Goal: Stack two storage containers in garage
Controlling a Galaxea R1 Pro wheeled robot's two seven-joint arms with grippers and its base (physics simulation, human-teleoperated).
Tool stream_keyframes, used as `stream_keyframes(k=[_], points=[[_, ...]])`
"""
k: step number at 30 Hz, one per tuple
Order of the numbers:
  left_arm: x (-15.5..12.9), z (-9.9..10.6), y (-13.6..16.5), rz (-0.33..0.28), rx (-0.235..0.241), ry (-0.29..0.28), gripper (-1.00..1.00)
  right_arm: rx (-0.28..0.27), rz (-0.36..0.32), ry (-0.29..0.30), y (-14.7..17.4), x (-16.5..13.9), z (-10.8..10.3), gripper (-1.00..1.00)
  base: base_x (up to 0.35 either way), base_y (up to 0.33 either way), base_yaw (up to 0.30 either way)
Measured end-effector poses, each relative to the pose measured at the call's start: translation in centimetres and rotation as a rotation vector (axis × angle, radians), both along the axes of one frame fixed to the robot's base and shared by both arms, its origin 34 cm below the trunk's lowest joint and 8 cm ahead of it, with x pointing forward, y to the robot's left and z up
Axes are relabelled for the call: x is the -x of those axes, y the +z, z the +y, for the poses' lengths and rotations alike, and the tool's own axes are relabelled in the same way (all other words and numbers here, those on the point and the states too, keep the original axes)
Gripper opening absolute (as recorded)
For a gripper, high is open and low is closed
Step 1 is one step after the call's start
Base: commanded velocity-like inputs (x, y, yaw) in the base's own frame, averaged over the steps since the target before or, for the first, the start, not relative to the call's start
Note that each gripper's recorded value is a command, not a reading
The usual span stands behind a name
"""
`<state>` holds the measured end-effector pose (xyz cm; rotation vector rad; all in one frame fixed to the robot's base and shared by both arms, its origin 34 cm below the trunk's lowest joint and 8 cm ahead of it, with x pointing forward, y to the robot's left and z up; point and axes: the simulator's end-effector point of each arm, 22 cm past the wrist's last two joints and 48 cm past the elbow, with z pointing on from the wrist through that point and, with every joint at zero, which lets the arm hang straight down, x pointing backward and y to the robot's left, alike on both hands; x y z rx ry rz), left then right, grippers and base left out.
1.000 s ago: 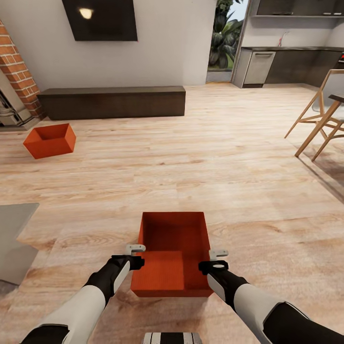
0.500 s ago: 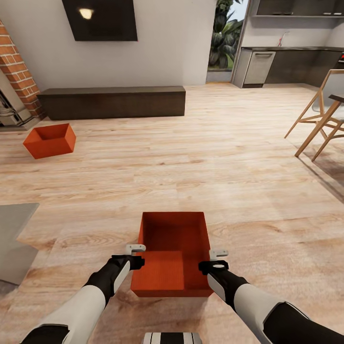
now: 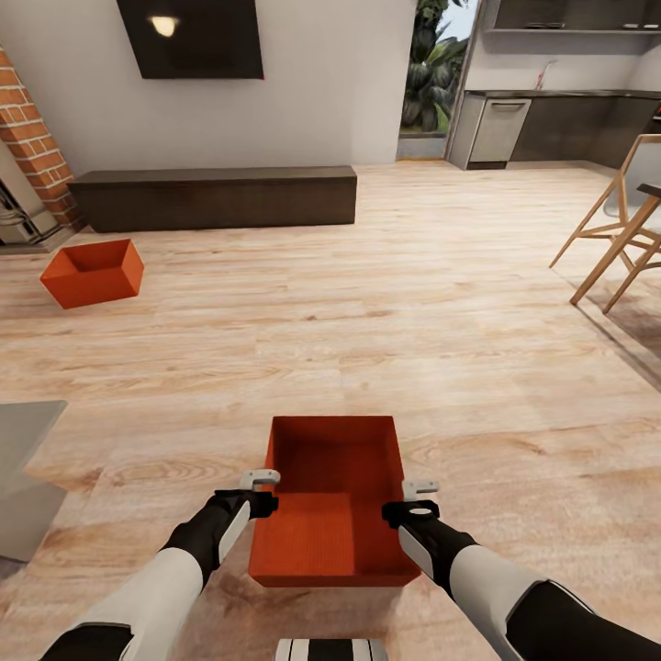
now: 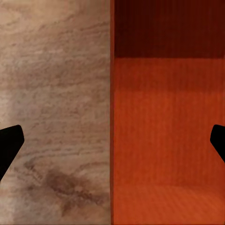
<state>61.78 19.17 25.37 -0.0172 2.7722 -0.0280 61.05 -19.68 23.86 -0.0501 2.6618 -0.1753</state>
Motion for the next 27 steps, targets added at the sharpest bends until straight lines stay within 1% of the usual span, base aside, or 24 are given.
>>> stream_keyframes(k=[12,21,27], points=[[0.2,0.0,-0.1,0.005,-0.001,0.001,1.00,0.003,0.000,-0.003,0.0,0.0,-0.3,1.00,0.003,0.000,0.000],[1.6,0.0,-1.1,0.042,-0.005,0.001,1.00,0.004,0.000,-0.003,0.0,0.0,-0.4,1.00,0.000,0.000,0.000],[1.7,0.1,-1.1,0.043,-0.007,-0.001,1.00,0.004,0.000,-0.002,0.0,0.0,-0.4,1.00,0.000,0.000,0.000]])
